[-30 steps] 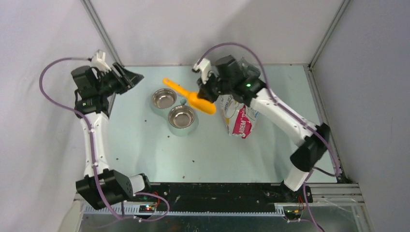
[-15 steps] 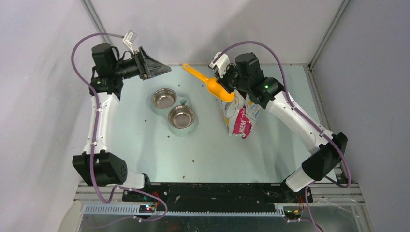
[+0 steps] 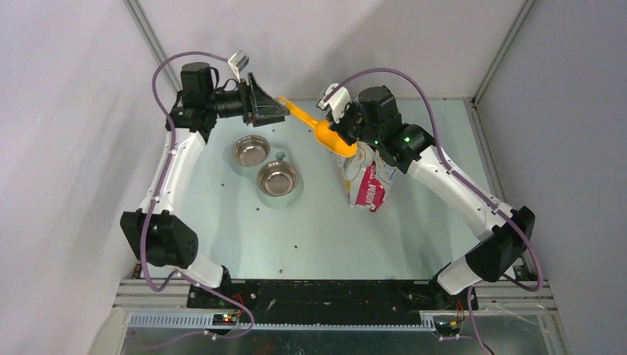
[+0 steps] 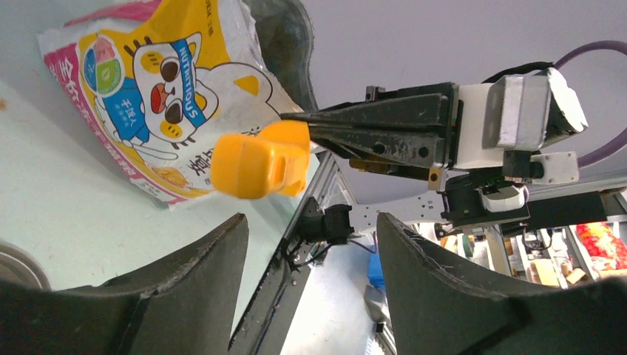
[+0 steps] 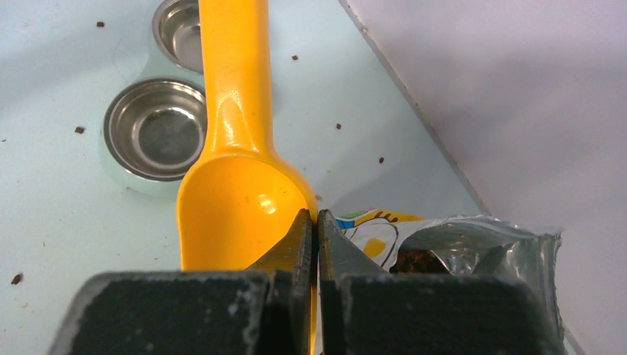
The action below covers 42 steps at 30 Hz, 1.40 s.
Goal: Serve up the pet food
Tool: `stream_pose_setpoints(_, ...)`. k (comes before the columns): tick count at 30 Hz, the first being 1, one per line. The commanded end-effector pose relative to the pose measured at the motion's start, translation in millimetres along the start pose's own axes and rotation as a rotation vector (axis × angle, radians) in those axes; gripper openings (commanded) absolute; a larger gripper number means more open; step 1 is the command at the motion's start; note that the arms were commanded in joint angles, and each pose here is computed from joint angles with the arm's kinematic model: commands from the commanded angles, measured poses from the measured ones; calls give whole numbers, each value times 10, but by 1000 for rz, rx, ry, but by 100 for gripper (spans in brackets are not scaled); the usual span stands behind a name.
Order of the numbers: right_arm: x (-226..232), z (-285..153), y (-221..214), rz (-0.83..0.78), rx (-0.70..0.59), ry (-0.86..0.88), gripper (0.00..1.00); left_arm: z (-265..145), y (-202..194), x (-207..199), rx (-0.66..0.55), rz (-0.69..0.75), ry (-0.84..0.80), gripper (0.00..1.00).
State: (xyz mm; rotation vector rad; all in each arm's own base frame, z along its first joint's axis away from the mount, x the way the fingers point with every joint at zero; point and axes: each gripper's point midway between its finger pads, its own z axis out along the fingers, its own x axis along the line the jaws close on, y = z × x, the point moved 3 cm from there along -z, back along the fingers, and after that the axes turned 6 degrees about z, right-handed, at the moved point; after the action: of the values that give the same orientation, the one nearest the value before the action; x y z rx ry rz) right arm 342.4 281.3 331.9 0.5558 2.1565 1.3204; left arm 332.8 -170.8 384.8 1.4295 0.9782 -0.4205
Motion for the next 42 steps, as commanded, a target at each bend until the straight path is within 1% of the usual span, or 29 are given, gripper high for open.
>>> stream_pose_setpoints(1,-125,-214,438,15,-144,-51,0,37,-49,-74,28,14,13,69)
stream_pose_setpoints(5,-57,-211,401,-13,-139,-16,0,121,-109,-62,49,22,18,68)
stream_pose_setpoints(14,185,-249,318,-9,-128,112,0,236,-146,-5,61,49,35,64)
stream_pose_setpoints(23,266,-241,242,-13,-102,141,0,275,-137,-105,82,-13,-73,56)
stream_pose_setpoints(28,267,-171,187,3,-80,127,0,290,-137,-131,88,-35,-105,53)
stream_pose_setpoints(31,202,-136,188,19,-77,87,0,287,-159,-132,99,-47,-111,52)
stream_pose_setpoints(38,57,-94,179,32,-64,-15,0,285,-191,-113,103,-48,-98,54)
stream_pose_setpoints(42,76,-81,141,29,-48,-12,0,290,-198,-112,105,-45,-98,52)
